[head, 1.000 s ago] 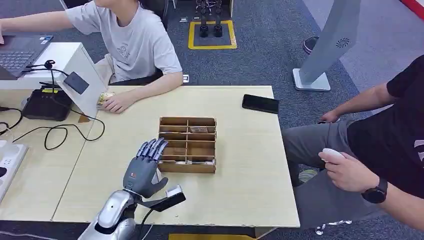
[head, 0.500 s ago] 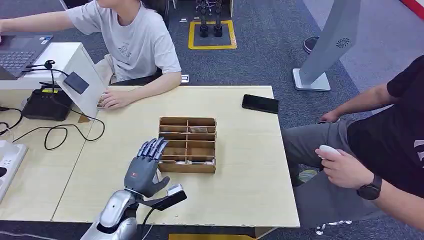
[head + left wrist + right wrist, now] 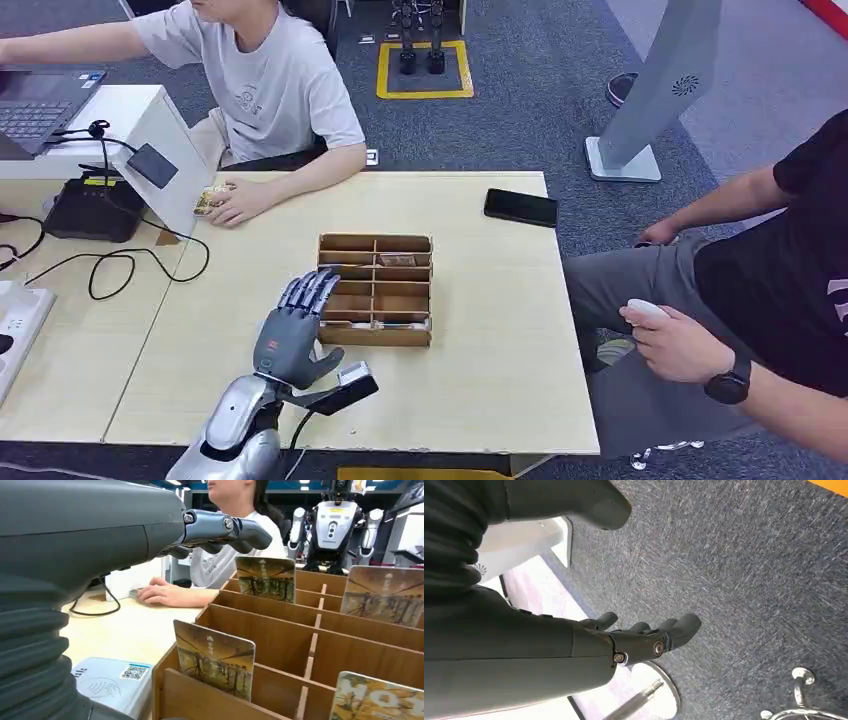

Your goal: Pass the card to the sensor for recognition and then transmit it.

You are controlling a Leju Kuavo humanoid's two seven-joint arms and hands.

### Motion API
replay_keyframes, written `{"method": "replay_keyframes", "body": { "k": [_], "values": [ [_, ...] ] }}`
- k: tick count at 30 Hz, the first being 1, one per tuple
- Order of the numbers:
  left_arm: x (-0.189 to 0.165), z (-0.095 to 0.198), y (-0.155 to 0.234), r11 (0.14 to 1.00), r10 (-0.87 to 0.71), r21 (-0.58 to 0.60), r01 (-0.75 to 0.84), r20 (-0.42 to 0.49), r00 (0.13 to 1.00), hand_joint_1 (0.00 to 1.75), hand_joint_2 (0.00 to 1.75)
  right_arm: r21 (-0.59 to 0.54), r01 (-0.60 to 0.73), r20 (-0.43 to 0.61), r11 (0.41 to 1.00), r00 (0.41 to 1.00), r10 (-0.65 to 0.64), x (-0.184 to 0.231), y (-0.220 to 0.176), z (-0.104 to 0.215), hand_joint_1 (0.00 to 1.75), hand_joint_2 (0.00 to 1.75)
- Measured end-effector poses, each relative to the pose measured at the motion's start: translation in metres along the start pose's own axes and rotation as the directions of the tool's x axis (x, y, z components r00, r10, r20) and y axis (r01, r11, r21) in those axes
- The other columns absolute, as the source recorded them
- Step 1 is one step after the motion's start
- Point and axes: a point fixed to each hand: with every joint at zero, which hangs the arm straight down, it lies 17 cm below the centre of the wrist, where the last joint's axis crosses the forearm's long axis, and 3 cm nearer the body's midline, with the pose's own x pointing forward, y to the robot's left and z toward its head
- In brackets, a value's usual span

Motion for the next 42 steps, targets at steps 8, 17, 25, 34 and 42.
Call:
{"method": "replay_keyframes", "body": {
  "k": [8, 17, 25, 34, 42],
  "values": [
    [-0.013, 0.0, -0.004, 1.0, -0.009, -0.005, 0.008, -0.029, 1.0, 0.0, 1.75, -0.005, -0.009, 0.011, 1.0, 1.0, 0.009, 0.006, -0.003, -0.001, 0.0, 1.75],
    [-0.016, 0.0, -0.009, 1.0, -0.001, -0.014, 0.0, -0.038, 0.999, 0.0, 1.75, -0.002, -0.014, 0.017, 1.0, 1.0, 0.014, 0.008, -0.003, -0.002, 0.0, 1.75],
    [-0.018, 0.0, -0.009, 1.0, 0.001, -0.009, -0.001, -0.044, 0.999, 0.0, 1.75, -0.002, -0.014, 0.017, 1.0, 1.0, 0.014, 0.008, -0.003, -0.002, 0.0, 1.75],
    [-0.016, 0.0, -0.009, 1.0, 0.021, -0.012, -0.022, -0.034, 0.999, 0.0, 1.75, -0.002, -0.011, 0.015, 1.0, 1.0, 0.011, 0.008, -0.004, -0.002, 0.0, 1.75],
    [-0.015, 0.0, -0.015, 0.998, 0.051, -0.039, -0.053, -0.042, 0.998, 1.75, 1.75, -0.001, -0.009, 0.008, 1.0, 1.0, 0.009, 0.007, -0.003, -0.002, 0.0, 1.75]
  ]
}}
